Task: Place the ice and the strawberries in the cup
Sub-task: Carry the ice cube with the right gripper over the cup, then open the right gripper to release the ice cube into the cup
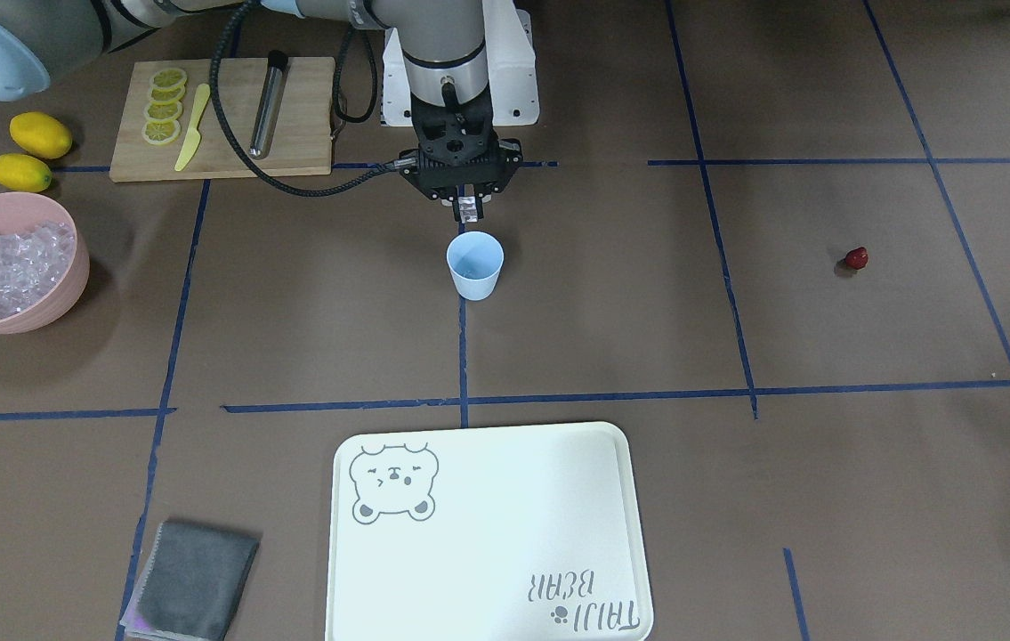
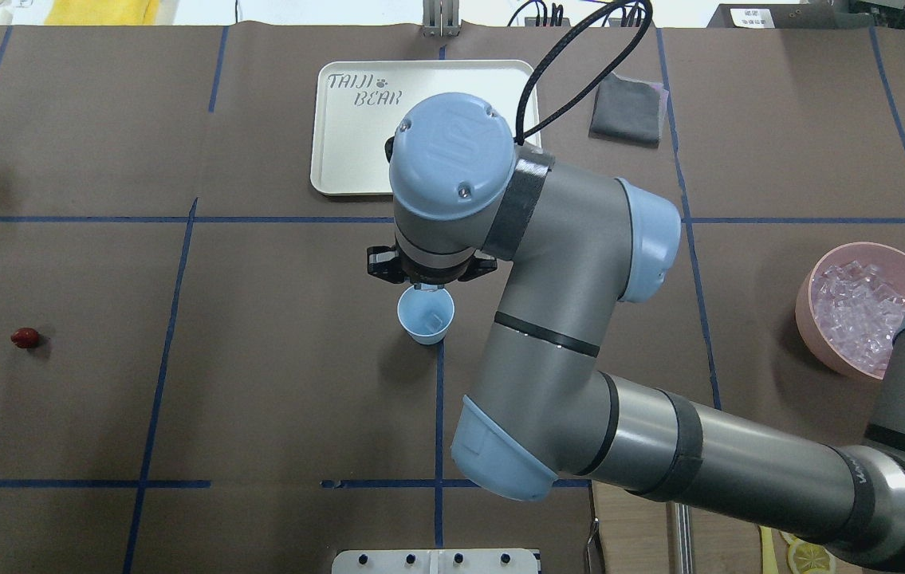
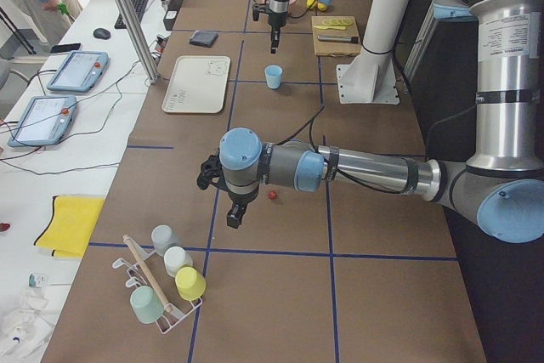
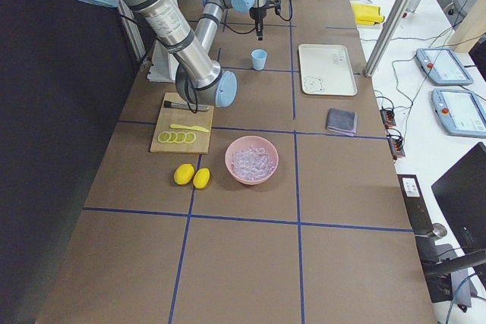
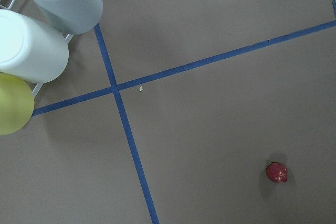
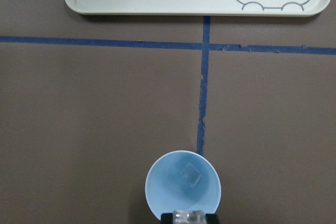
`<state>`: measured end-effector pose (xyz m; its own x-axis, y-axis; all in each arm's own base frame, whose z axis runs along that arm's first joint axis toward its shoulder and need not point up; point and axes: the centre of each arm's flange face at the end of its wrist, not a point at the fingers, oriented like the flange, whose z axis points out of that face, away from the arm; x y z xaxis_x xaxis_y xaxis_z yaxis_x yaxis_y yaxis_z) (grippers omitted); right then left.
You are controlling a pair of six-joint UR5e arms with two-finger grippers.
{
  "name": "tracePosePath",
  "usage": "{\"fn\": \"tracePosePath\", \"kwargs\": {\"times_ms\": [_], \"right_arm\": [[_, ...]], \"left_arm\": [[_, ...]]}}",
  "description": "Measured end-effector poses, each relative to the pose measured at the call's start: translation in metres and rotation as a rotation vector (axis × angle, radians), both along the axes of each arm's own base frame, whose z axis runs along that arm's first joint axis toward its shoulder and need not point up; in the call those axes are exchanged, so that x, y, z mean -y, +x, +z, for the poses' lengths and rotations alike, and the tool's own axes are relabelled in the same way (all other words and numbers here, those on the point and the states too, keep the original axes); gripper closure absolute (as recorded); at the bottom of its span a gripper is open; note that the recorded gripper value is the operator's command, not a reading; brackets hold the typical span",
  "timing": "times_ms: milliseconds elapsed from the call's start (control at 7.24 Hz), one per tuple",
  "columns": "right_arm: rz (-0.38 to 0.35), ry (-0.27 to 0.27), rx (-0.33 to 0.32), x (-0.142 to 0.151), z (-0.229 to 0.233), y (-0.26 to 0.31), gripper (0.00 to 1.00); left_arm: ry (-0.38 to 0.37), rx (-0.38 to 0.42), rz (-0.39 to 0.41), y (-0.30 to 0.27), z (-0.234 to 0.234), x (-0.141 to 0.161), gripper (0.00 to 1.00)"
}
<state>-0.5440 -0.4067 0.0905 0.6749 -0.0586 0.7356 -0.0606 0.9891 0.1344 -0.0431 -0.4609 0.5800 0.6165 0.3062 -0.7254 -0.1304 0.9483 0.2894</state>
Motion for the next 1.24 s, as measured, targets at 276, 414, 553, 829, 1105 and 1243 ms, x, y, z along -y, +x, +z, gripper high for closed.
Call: {"fn": "tracePosePath", "kwargs": {"times_ms": [276,414,553,829,1105,1243], "right_arm": [[-0.001,0.019,-0.025,-0.014,0.026,-0.04,1.0],[-0.002,0.021,-0.031,-0.017,0.033,-0.046,1.0],[-0.002,0.023,-0.037,-0.018,0.038,-0.049,0.99],[0.012,0.038,-0.047,-0.017,0.041,-0.05,0.9],[0.018,0.043,-0.048,-0.016,0.041,-0.049,0.02],[0.02,0.043,-0.047,-0.015,0.041,-0.049,0.01]], "left_arm": [[0.001,0.0,0.0,0.0,0.0,0.0,0.0],[0.0,0.0,0.0,0.0,0.0,0.0,0.0],[0.0,0.0,0.0,0.0,0.0,0.0,0.0],[0.0,0.0,0.0,0.0,0.0,0.0,0.0],[0.001,0.0,0.0,0.0,0.0,0.0,0.0],[0.001,0.0,0.0,0.0,0.0,0.0,0.0]]}}
